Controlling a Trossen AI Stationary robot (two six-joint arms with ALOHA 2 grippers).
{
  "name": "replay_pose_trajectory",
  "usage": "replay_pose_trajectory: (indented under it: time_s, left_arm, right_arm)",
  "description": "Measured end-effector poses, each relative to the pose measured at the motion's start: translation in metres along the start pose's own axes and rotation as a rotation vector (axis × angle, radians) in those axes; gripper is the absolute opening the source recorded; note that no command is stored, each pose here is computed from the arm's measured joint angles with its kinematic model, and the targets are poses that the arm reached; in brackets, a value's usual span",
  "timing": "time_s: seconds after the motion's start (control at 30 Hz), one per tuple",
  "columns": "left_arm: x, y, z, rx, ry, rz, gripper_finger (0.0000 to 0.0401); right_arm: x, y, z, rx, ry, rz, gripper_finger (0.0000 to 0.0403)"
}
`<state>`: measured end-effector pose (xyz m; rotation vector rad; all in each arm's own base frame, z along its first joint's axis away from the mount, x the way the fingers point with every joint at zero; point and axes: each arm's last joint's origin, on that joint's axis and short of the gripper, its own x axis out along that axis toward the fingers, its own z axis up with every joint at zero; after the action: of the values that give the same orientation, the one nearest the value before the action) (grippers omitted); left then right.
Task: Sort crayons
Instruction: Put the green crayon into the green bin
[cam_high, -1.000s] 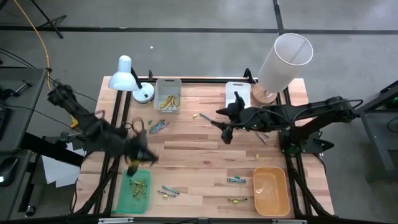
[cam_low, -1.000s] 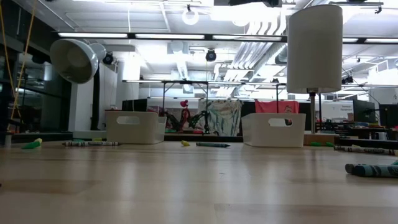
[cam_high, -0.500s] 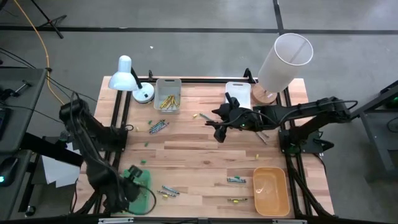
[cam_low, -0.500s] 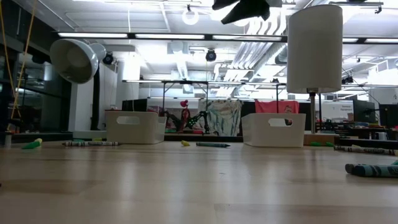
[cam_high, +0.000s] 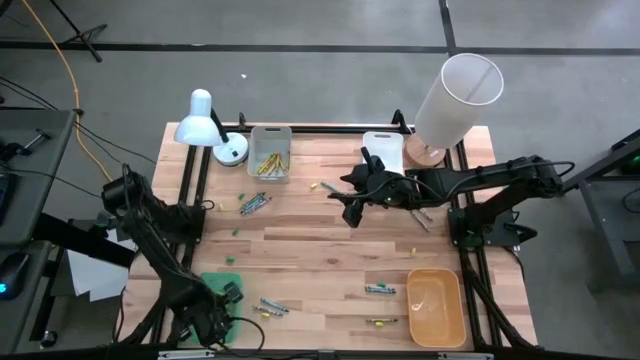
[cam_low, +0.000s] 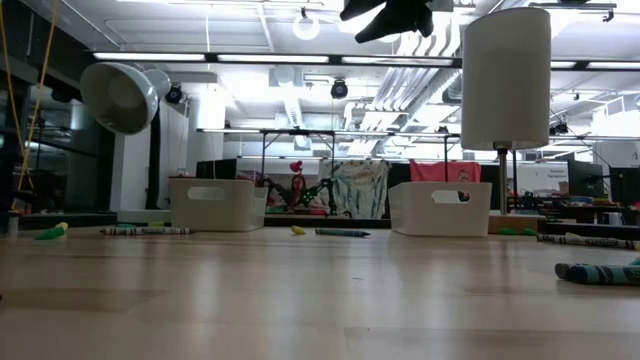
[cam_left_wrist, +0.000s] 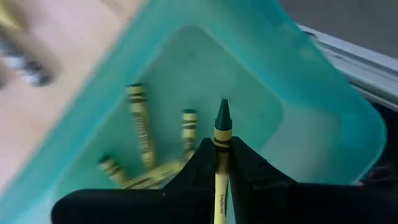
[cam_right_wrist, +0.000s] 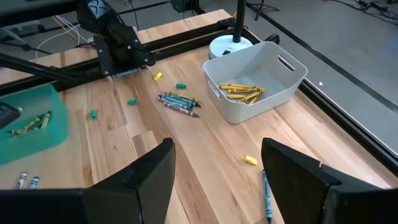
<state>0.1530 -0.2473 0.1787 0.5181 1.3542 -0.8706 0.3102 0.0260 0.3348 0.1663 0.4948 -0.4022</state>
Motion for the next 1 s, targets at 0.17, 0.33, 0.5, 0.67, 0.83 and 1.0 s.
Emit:
replay_pose_trajectory:
  time_s: [0.17, 0.33, 0.5, 0.67, 0.83, 1.0]
  left_arm:
    - [0.004, 0.001, -0.004, -0.024, 0.012, -0.011, 0.0000]
    - [0.004, 0.001, -0.002, -0.025, -0.011, -0.008, 0.0013]
    - [0.004, 0.001, -0.001, -0.051, -0.015, -0.006, 0.0042]
    - [0.004, 0.000, -0.001, -0.111, -0.011, -0.032, 0.0073]
    - [0.003, -0.002, -0.001, -0.140, -0.008, -0.095, 0.0102]
    - [-0.022, 0.005, 0.003, -0.188, -0.012, -0.115, 0.0122]
  right_arm:
    - [0.000, 0.000, 0.000, 0.003, 0.000, 0.000, 0.0232]
    - [0.000, 0.000, 0.000, 0.020, 0.000, 0.000, 0.0232]
    - [0.000, 0.000, 0.000, 0.020, 0.001, -0.001, 0.0232]
    - [0.000, 0.000, 0.000, 0.018, 0.001, -0.001, 0.0232]
    - [0.000, 0.000, 0.000, 0.017, 0.003, -0.001, 0.0232]
    - [0.000, 0.000, 0.000, 0.005, 0.004, 0.000, 0.0232]
